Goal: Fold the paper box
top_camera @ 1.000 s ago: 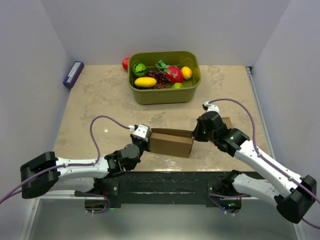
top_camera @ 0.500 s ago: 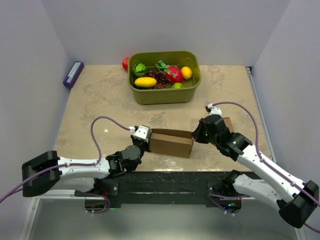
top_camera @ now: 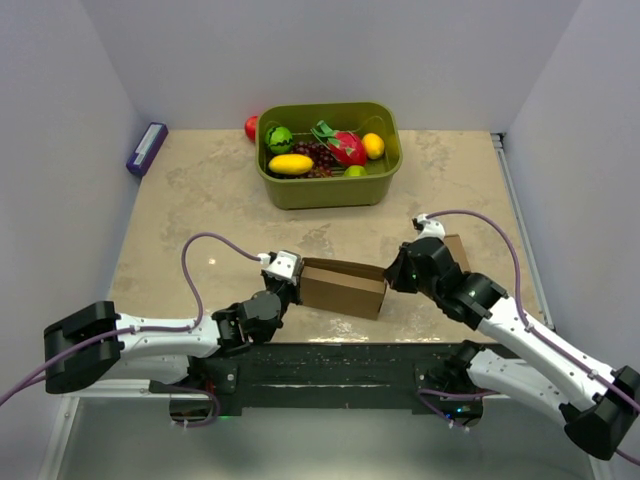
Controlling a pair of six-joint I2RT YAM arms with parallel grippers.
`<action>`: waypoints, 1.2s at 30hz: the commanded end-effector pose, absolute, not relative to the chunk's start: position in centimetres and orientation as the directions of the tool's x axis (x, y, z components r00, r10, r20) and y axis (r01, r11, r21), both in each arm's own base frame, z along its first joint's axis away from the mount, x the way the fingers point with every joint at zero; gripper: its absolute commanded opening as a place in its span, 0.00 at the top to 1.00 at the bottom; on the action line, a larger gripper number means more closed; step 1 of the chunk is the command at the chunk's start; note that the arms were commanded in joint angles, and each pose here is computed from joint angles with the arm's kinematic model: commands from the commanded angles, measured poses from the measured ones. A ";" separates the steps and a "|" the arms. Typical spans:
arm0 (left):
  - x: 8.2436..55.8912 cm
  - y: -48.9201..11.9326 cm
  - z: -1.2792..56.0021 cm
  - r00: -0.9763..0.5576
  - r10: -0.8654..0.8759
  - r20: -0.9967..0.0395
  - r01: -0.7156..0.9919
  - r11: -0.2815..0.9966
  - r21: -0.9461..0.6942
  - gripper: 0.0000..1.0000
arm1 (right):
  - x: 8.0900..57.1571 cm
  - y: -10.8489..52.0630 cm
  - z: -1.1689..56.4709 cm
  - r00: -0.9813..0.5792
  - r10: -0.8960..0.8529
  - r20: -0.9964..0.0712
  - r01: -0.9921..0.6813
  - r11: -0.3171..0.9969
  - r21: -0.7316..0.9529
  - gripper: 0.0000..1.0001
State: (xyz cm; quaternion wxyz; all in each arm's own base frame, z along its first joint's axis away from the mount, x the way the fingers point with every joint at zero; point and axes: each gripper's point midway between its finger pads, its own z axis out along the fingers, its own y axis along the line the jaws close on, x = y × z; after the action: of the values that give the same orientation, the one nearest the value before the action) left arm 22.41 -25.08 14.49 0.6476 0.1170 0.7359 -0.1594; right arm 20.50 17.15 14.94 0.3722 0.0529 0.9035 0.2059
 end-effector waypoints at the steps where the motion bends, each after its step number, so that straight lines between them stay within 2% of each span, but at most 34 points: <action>1: 20.4 -26.6 11.9 -0.201 0.020 -0.979 0.474 0.877 -0.080 1.00 | 16.7 17.8 11.9 -0.833 0.182 -0.523 -0.059 0.910 0.410 1.00; 17: 20.2 -26.3 11.5 -0.207 0.017 -0.978 0.459 0.884 -0.082 1.00 | 13.8 17.8 9.8 -0.871 0.118 -0.477 -0.069 0.932 0.357 1.00; 30: 20.1 -26.0 11.2 -0.216 0.001 -0.976 0.444 0.891 -0.097 1.00 | 10.7 15.0 8.5 -0.909 0.031 -0.415 -0.090 0.960 0.267 1.00; 36: 19.9 -25.7 11.0 -0.218 -0.026 -0.976 0.448 0.885 -0.123 1.00 | 11.2 15.8 9.2 -0.900 0.044 -0.434 -0.097 0.950 0.298 1.00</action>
State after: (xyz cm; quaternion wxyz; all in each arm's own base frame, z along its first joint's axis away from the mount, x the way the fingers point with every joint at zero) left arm 21.90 -25.04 14.37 0.6491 0.0967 0.7345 -0.1728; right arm 16.53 17.71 14.47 0.3543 0.0257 0.9106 0.2113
